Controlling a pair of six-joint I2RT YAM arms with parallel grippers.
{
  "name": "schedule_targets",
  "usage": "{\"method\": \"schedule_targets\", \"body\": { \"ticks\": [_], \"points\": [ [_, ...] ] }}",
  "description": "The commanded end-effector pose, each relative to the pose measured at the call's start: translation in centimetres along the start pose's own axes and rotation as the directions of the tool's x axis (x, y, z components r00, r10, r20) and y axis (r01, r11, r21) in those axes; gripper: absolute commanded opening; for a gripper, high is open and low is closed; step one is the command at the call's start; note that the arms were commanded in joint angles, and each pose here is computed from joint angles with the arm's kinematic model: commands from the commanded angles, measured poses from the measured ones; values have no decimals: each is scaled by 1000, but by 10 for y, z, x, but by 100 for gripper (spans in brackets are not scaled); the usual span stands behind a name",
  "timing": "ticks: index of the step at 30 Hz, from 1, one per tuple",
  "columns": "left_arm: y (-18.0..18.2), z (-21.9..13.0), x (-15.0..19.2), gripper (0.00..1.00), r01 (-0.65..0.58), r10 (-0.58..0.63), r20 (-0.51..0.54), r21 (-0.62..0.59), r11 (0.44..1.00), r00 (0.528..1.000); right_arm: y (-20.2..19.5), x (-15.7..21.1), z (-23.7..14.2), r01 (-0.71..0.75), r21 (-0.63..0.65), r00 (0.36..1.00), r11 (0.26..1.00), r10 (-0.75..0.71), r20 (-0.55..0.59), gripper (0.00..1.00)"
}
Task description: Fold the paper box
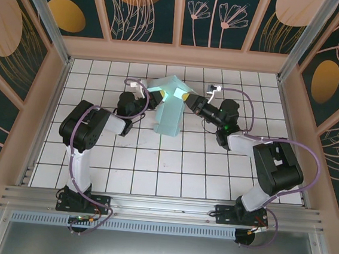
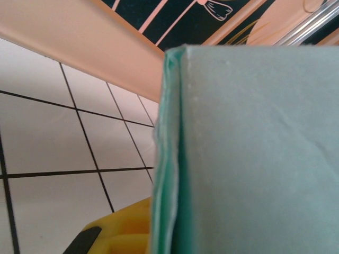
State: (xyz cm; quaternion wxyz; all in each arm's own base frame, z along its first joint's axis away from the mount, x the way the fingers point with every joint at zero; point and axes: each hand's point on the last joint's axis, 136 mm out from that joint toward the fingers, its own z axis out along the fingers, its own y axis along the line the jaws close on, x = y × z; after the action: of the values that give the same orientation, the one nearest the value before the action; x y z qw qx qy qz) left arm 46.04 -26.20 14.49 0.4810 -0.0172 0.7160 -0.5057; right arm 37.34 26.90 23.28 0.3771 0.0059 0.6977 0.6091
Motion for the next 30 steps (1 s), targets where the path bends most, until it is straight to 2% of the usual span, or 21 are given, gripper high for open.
{"method": "schedule_targets", "body": {
  "ticks": [1,5,7,11,14,15,17,19,22,23,25,26,28,30],
  "points": [
    [7,-4,-9,0,-89,92,30,-82,993,995,-6,-5,5,-4,51,1000,999,4,16,21],
    [19,-8,-11,0,-130,136,27,-166,978,990,-25,-2,3,-46,133,999,990,42,30,12],
    [20,-9,-12,0,-140,147,26,-179,974,989,-30,-1,3,-60,148,998,987,56,30,1],
    [20,-7,-10,0,-147,153,19,-183,972,988,-28,2,6,-68,143,998,987,66,16,0],
    [21,-7,-10,0,-145,152,20,-187,971,988,-29,0,5,-64,154,998,986,61,25,23],
    [21,-6,-9,0,-144,150,19,-187,972,989,-29,0,5,-64,156,998,986,60,26,23],
    [22,-7,-8,0,-144,150,19,-191,971,988,-31,1,5,-65,163,998,984,63,22,9],
    [23,-8,-9,0,-145,153,21,-196,970,988,-33,1,4,-63,174,998,983,60,24,0],
    [23,-8,-9,0,-139,147,25,-197,970,989,-34,0,1,-58,188,998,980,53,32,0],
    [24,-9,-9,0,-137,145,25,-201,970,989,-33,-1,0,-53,188,998,981,48,35,3],
    [26,-9,-9,0,-134,143,29,-208,969,989,-32,-3,-3,-37,204,999,978,29,41,27],
    [27,-9,-10,0,-130,140,32,-214,968,990,-32,-5,-5,-28,216,999,976,18,48,34],
    [33,-9,-10,0,-120,131,27,-246,962,991,-33,-9,-11,-12,249,998,968,-5,68,42],
    [40,-10,-11,0,-112,126,32,-283,953,992,-35,-15,-19,3,292,995,957,-34,98,46]
  ]
}}
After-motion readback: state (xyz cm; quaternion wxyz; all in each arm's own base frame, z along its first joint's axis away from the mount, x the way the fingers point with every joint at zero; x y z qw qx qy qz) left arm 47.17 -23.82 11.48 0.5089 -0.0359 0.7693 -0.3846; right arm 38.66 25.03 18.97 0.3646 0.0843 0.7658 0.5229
